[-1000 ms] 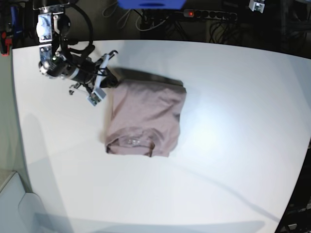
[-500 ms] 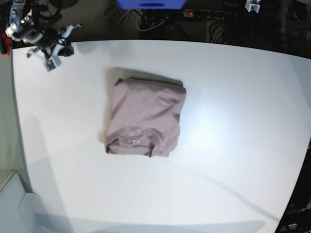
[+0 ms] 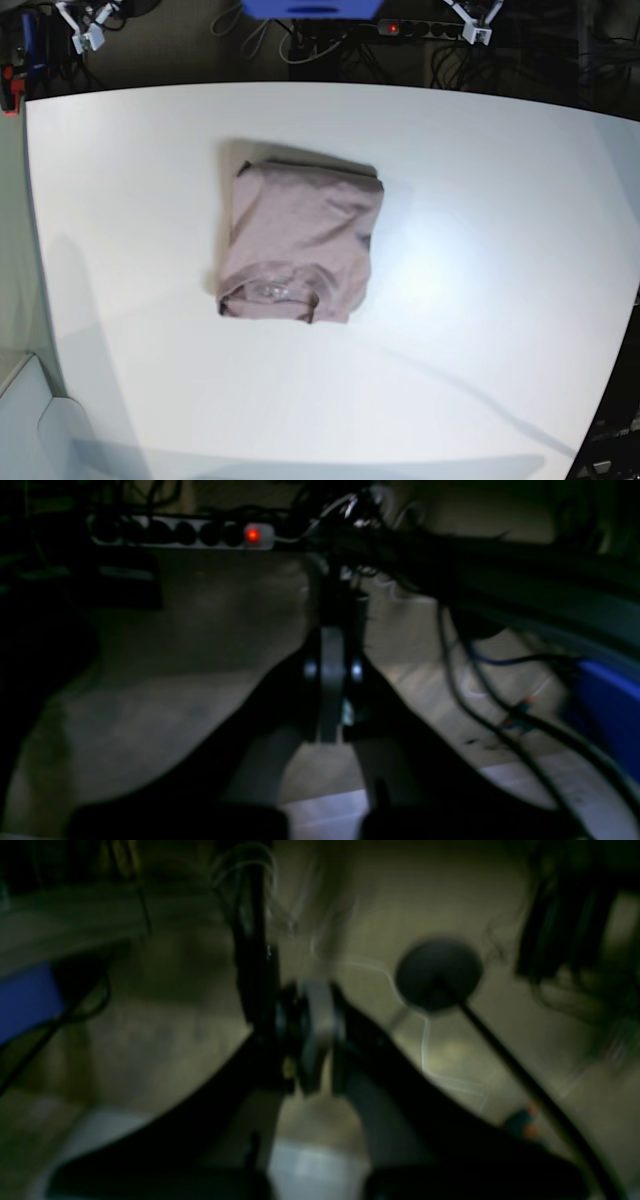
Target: Layout the t-shirt on the table in an organized manner, then fold the t-shirt properly
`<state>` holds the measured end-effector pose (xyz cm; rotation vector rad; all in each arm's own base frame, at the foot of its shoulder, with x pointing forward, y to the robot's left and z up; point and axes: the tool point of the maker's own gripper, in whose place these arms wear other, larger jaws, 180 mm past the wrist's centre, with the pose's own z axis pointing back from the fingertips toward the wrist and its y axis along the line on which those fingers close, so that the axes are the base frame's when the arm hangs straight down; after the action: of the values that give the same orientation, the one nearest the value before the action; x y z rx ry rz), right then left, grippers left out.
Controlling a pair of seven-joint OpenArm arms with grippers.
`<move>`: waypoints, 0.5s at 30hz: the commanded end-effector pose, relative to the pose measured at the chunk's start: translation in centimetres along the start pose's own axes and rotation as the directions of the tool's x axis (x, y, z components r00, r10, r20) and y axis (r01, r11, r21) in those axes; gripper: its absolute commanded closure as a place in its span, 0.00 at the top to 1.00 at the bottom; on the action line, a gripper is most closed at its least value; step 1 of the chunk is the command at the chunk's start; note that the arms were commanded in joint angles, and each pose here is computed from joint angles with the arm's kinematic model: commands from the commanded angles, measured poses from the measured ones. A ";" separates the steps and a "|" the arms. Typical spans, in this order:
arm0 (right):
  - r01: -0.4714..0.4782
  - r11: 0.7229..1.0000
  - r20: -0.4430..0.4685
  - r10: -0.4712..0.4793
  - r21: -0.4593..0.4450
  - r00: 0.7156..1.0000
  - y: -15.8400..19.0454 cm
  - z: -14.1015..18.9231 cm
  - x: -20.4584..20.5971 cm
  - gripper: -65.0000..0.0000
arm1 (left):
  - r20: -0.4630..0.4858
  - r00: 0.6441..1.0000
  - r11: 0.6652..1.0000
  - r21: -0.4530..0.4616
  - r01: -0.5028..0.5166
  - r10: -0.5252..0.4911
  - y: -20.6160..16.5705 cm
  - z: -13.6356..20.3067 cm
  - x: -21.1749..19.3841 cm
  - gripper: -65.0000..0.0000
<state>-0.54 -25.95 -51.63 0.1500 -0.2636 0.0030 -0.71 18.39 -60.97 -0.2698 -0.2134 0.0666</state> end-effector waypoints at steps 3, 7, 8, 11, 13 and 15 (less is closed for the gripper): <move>0.062 0.998 0.010 -0.062 0.009 0.998 0.1 -2.4 -1.7 0.03 | -0.012 1.000 0.999 -0.030 0.011 -0.011 -0.9 -1.7 -0.7 0.00; 0.145 0.988 -0.001 -0.145 0.049 0.989 1.4 -5.8 -4.4 0.03 | -0.027 0.999 0.998 -0.063 -0.031 0.029 -1.8 -3.3 -0.8 0.00; 0.177 0.982 0.020 -0.178 0.063 0.984 2.0 -6.5 -4.8 0.03 | -0.029 0.999 0.996 -0.073 -0.047 0.045 -2.2 -3.6 -0.7 0.00; 0.251 0.963 0.060 -0.257 0.100 0.964 3.5 -8.1 -5.8 0.03 | -0.019 0.999 0.995 -0.087 -0.050 0.048 -2.9 -4.1 0.2 0.00; 0.284 0.950 0.082 -0.296 0.130 0.952 4.8 -9.1 -5.9 0.03 | -0.008 0.999 0.995 -0.092 -0.049 0.049 -3.2 -4.3 0.8 0.00; 0.282 0.945 0.089 -0.299 0.163 0.950 6.2 -9.8 -5.8 0.03 | 0.003 0.999 0.998 -0.054 -0.043 0.044 -3.0 -4.7 1.4 0.00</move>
<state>-3.87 -17.39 -61.85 0.3432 -0.3325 -0.2691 1.88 14.59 -64.41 -0.3186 -0.2128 0.1053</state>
